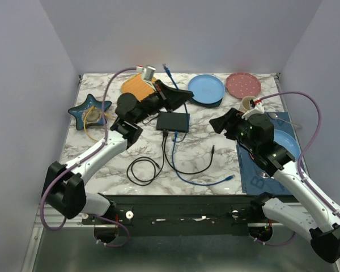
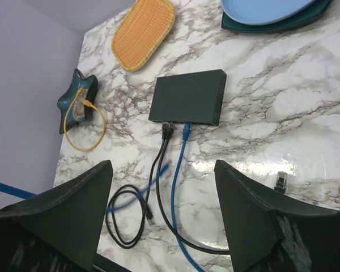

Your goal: Pull the plug from the switch port

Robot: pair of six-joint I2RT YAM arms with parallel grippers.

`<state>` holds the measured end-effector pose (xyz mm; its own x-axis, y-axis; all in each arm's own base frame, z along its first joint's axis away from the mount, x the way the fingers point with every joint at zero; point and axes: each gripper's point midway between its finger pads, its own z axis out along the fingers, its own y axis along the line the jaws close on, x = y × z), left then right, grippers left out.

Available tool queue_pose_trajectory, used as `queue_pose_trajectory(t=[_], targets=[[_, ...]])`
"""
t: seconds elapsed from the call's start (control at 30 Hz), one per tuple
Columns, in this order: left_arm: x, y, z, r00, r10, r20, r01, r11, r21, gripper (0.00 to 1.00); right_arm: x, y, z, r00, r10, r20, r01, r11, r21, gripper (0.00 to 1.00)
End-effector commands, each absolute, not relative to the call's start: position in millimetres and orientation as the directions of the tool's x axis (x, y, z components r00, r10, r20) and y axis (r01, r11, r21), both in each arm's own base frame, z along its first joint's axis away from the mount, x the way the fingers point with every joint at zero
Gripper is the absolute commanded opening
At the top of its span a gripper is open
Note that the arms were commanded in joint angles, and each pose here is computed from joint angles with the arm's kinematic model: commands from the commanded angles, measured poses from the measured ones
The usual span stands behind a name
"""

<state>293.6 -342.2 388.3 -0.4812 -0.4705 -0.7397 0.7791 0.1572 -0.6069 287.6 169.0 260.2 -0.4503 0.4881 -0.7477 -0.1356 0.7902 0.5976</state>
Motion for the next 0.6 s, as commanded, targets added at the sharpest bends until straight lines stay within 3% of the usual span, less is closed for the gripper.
queue_pose_trajectory(t=[0.0, 0.13, 0.23, 0.3, 0.37, 0.4, 0.57], targets=[[309, -286, 441, -0.315, -0.596, -0.738, 0.817, 0.226, -0.531, 0.01, 287, 169, 240, -0.472, 0.48, -0.739, -0.116, 0.797, 0.592, 0.8], [321, -246, 463, -0.299, -0.688, -0.662, 0.812, 0.18, -0.554, 0.01, 287, 173, 228, -0.495, 0.476, -0.727, -0.111, 0.795, 0.597, 0.8], [356, -224, 455, -0.256, -0.661, -0.705, 0.705, 0.372, -0.604, 0.0, 287, 173, 221, -0.505, 0.469, -0.725, -0.108, 0.799, 0.591, 0.79], [395, -188, 435, -0.181, -0.604, -0.777, 0.473, 0.639, -0.607, 0.0, 286, 174, 219, -0.507, 0.467, -0.724, -0.109, 0.799, 0.592, 0.79], [409, -153, 423, -0.169, -0.547, -0.82, 0.267, 0.775, -0.572, 0.0, 286, 175, 216, -0.51, 0.465, -0.724, -0.111, 0.799, 0.591, 0.79], [428, -113, 411, -0.104, -0.534, -0.839, 0.084, 0.836, -0.542, 0.0, 286, 175, 214, -0.512, 0.465, -0.722, -0.109, 0.799, 0.591, 0.79], [448, -4, 360, -0.111, -0.594, -0.797, -0.344, 0.775, -0.53, 0.0, 286, 178, 209, -0.529, 0.455, -0.716, -0.117, 0.797, 0.593, 0.79]])
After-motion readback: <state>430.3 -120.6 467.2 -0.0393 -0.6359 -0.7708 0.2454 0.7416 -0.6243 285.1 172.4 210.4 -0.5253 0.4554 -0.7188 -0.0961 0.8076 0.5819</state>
